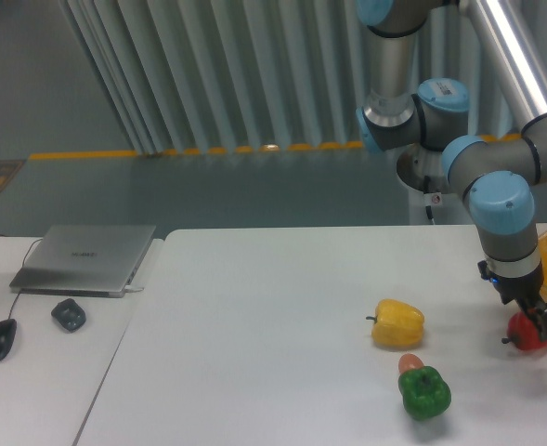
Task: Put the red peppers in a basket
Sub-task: 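Lower the gripper onto the red bell pepper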
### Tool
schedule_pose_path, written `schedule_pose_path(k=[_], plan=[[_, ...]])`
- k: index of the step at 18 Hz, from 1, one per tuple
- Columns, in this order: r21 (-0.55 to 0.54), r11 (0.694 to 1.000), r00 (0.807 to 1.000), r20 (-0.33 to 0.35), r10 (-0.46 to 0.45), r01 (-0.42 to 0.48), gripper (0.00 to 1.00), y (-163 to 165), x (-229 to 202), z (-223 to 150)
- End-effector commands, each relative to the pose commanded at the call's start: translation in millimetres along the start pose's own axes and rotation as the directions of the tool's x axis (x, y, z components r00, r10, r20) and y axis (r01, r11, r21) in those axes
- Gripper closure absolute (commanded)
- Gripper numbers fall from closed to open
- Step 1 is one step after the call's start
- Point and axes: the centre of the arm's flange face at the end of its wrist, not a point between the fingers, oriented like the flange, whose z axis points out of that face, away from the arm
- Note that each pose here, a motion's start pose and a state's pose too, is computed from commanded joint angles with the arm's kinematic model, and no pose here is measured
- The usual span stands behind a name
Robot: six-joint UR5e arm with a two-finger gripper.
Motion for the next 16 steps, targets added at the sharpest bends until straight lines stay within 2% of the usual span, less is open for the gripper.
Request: schedule_pose_path(k=[16], plan=[[-0.020, 1.000, 1.000, -0.021, -0.005, 0.004, 0.00, 0, -3, 15]])
